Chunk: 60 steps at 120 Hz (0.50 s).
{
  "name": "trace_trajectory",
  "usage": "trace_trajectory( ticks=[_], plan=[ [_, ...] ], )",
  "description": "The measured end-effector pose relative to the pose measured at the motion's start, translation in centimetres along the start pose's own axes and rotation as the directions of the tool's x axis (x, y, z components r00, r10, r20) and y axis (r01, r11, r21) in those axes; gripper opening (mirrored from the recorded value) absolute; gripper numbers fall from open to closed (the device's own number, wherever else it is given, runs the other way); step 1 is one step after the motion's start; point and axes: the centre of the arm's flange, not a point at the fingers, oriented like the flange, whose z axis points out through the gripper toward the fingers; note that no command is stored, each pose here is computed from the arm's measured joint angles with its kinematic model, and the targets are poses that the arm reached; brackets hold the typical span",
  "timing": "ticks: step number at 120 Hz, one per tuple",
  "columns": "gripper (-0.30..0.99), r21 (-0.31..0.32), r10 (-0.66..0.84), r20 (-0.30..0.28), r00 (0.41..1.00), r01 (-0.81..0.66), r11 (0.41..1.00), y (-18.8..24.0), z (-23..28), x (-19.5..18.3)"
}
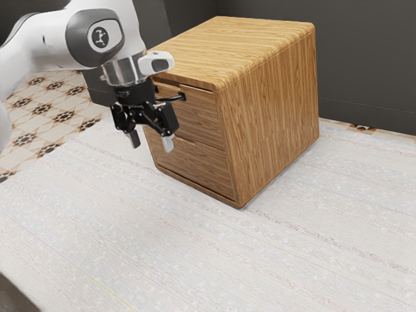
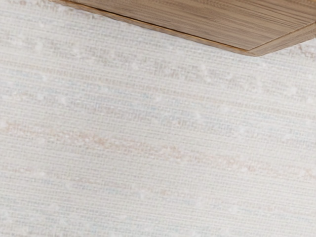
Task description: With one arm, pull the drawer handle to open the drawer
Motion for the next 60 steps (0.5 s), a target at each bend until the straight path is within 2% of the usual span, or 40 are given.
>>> trace_trajectory(
  ticks=[30,33,39,45,52,60],
  plan=[
    [0.69,-0.015,0.007,-0.038,0.999,-0.007,1.0,-0.1,-1.0,-0.1],
    [0.69,-0.018,0.004,-0.08,0.997,-0.006,1.0,-0.2,-3.3,-1.3],
    [0.69,-0.011,0.01,-0.212,0.977,-0.012,1.0,-0.6,-10.4,-6.1],
    [0.69,0.0,0.034,-0.304,0.952,-0.035,0.999,-0.8,-14.6,-9.4],
    [0.69,0.017,0.067,-0.363,0.929,-0.065,0.998,-1.0,-17.1,-11.6],
    [0.69,0.049,0.141,-0.385,0.912,-0.133,0.99,-1.4,-17.8,-12.0]
  ],
)
